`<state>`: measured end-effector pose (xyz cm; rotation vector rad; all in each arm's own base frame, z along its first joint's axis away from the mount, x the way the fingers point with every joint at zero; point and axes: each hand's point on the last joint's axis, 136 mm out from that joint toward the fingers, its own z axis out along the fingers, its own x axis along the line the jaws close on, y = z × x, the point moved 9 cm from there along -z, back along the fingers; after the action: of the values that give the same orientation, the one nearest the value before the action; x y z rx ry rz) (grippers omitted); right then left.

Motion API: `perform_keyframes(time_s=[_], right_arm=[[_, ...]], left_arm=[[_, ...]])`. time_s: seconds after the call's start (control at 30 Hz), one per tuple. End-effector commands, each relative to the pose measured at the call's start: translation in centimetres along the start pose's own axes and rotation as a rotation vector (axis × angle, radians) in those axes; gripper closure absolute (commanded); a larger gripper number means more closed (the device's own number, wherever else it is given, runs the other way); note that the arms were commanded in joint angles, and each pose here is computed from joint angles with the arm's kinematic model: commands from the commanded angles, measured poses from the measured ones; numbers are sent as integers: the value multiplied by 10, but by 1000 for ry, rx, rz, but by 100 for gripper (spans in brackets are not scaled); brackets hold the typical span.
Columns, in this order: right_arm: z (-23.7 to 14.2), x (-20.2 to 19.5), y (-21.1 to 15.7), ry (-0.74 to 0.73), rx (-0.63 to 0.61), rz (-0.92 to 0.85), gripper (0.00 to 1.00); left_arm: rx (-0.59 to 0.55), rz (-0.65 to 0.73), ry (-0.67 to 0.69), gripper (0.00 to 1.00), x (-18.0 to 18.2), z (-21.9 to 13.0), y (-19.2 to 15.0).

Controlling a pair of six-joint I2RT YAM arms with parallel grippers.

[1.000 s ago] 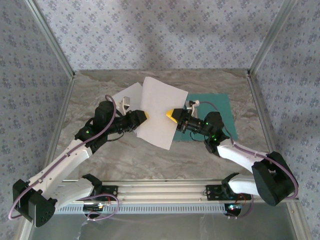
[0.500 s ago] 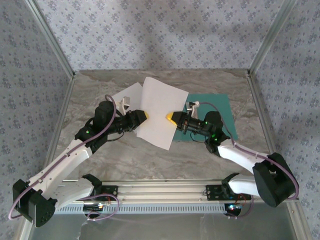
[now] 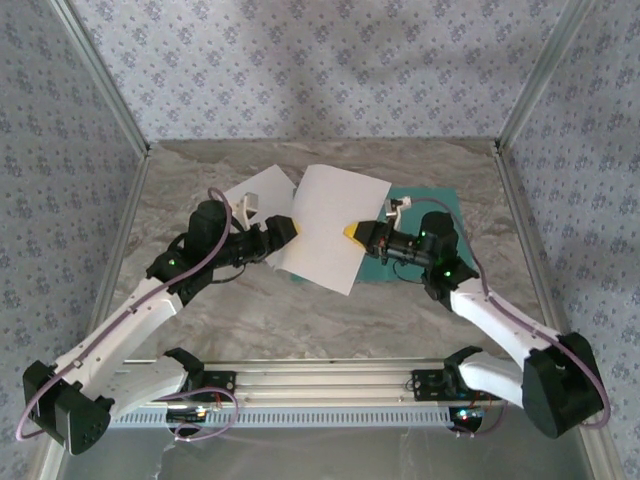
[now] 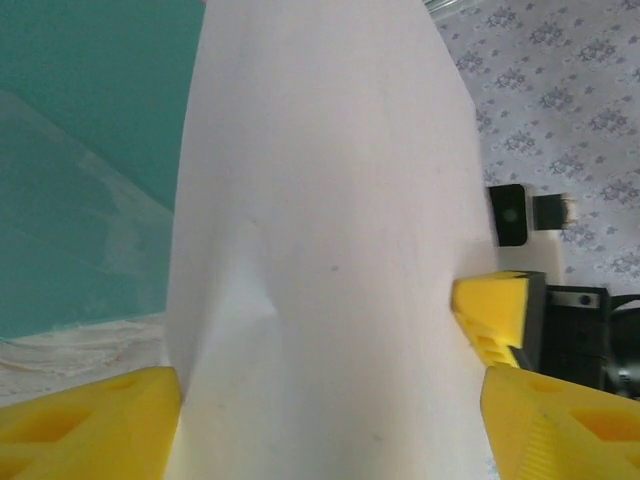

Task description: Put the files into the folder

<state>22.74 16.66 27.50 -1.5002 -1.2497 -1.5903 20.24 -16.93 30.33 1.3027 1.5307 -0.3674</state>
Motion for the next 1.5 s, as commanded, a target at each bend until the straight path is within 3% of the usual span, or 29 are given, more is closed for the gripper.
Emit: perform_keyframes(time_s=[0.0, 0.17, 0.27, 0.53, 0.73, 1.07, 1.47], right_arm=[[-18, 17, -5, -146, 54, -147, 100], [-44, 31, -6, -321, 58, -244, 100], [-59, 37, 0, -432, 14, -252, 100], [-86, 58, 10, -665, -22, -319, 100], [-88, 89, 11, -522, -23, -389, 100], [-92, 108, 7, -425, -21, -481, 100], [-99, 117, 5, -425, -25, -520, 100]], left_arm=[[-33, 54, 47, 19, -2, -10, 4], [4, 53, 112, 19, 13, 5, 2], [15, 48, 112, 27, 22, 19, 1], [89, 54, 182, 32, 48, 74, -13], [133, 60, 194, 36, 69, 117, -27], [221, 99, 224, 36, 82, 171, -46], [275, 78, 309, 36, 113, 182, -65]])
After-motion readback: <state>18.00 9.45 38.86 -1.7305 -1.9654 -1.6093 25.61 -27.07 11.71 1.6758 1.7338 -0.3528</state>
